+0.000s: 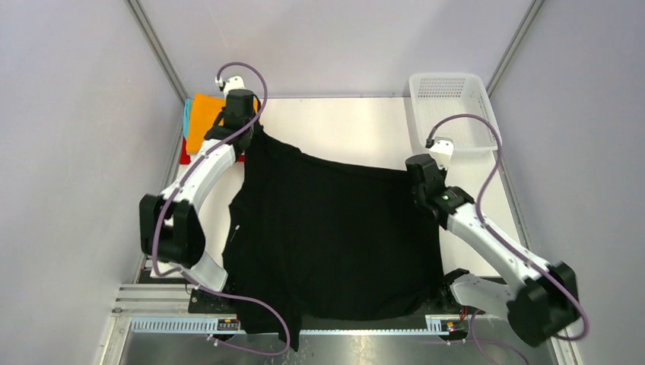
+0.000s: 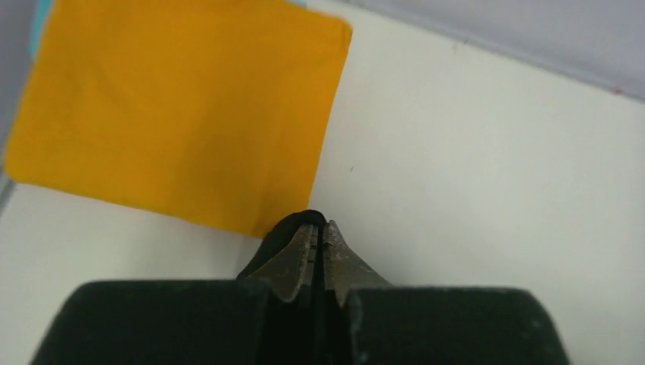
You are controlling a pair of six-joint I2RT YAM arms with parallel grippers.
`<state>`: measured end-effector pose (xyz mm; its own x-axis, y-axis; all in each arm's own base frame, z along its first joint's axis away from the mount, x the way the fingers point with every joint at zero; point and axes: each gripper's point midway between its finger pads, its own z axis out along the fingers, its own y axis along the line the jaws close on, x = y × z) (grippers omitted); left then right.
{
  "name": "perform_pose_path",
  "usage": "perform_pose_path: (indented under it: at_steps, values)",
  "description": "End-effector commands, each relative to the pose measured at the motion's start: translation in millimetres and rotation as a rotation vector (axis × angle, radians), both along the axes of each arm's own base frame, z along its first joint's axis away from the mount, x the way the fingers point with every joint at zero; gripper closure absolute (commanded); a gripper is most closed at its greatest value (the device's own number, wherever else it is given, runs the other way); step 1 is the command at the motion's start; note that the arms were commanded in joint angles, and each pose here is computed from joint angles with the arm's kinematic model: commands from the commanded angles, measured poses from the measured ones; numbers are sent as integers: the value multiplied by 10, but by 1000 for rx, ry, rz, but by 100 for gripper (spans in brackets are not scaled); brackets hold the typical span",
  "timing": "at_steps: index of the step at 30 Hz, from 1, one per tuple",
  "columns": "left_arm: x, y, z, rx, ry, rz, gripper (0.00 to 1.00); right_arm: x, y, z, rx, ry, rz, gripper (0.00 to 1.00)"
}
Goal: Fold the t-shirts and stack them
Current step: Flatten out the tshirt
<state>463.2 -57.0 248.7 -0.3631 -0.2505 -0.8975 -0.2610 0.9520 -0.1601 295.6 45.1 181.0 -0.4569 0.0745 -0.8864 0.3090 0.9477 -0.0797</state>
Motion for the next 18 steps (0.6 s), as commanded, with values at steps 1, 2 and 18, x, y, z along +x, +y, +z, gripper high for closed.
perform_pose_path:
  at_steps: [1, 2, 18]
  values:
    - [367, -69, 78, -52, -96, -9, 100, 450, 200, -261, 180, -18, 15, 100]
    - [420, -60, -67, -43, -63, -2, 100, 510, 203, -336, 180, 1, 12, 100]
    - [1182, -114, -796, -27, 81, -7, 93, 1185, -36, -600, 207, 57, -93, 99]
